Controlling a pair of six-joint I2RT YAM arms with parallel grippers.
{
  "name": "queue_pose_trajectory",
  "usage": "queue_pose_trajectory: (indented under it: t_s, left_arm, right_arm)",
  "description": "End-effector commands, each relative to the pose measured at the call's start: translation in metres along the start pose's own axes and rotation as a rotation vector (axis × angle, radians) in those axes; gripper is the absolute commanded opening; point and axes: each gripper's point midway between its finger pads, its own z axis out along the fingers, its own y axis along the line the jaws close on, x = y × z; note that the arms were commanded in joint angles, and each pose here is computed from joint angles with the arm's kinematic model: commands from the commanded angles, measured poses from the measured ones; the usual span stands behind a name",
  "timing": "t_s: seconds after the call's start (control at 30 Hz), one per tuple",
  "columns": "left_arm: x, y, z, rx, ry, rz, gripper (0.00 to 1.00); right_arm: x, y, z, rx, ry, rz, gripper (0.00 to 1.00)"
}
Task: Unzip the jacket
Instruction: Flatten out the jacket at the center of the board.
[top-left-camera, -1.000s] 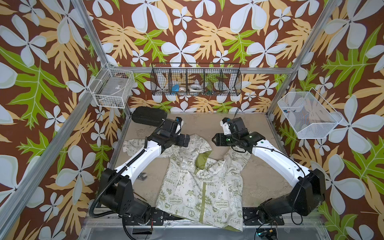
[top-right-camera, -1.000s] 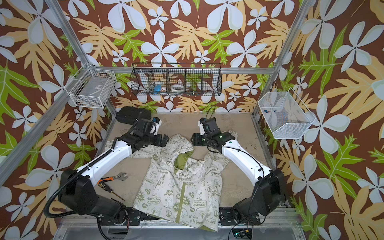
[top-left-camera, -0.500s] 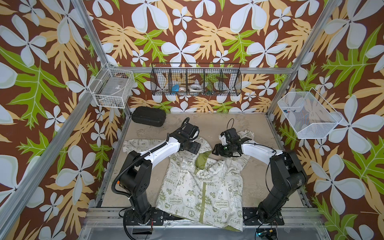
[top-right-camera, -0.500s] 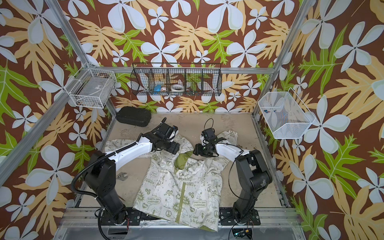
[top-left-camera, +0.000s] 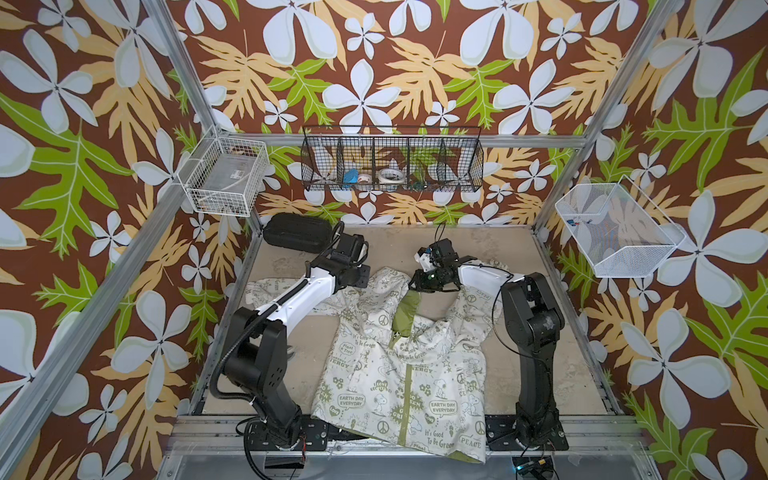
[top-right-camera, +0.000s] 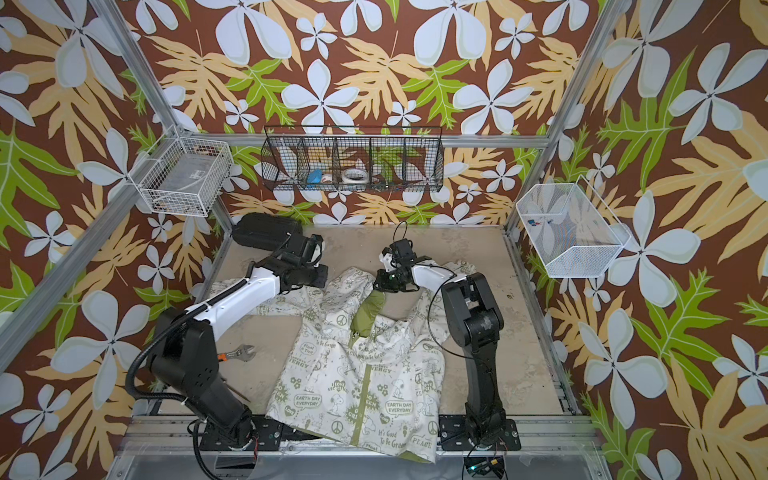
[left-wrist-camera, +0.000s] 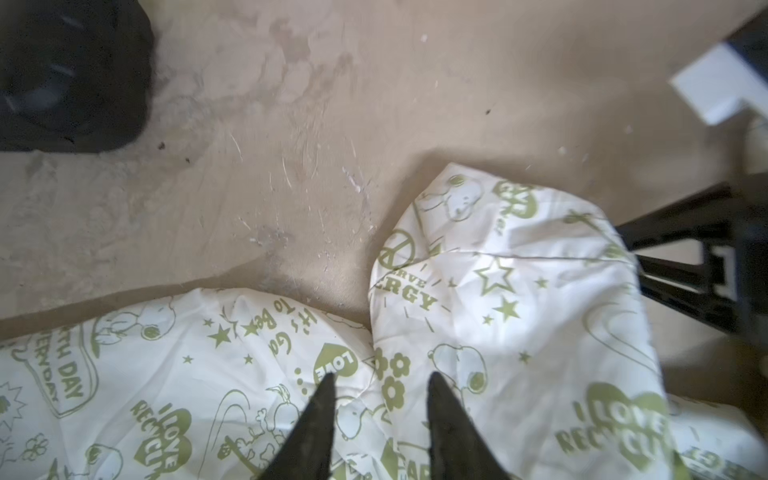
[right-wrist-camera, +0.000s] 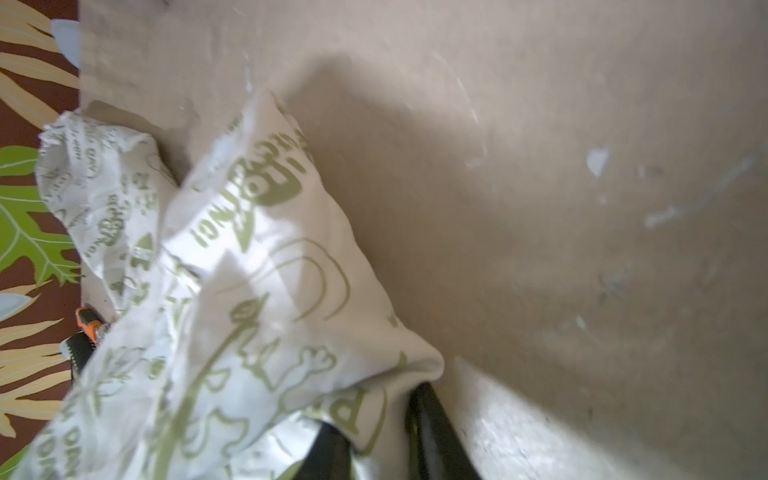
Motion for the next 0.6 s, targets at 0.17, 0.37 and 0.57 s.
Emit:
queue_pose_trajectory:
  t_s: [0.17,0.37,0.57]
  left_arm:
    - [-0.027,-0.032,-0.062,0.165,-0.200,0.192,0.87]
    - [-0.016,-0.060,-0.060,0.129,-0.203,0.292,1.00]
    - [-0.012,-0.073,-0.046,0.065,-0.205,0.231,1.00]
  right_arm:
    - [-0.041,0.053,-0.037,-0.023,-0.054,-0.130,0.00]
    - [-0.058,0.079,-0.086,0.010,-0.127,-0.162,0.00]
    - [-0.064,0.090,-0.116,0.045,-0.138,-0.185,0.00]
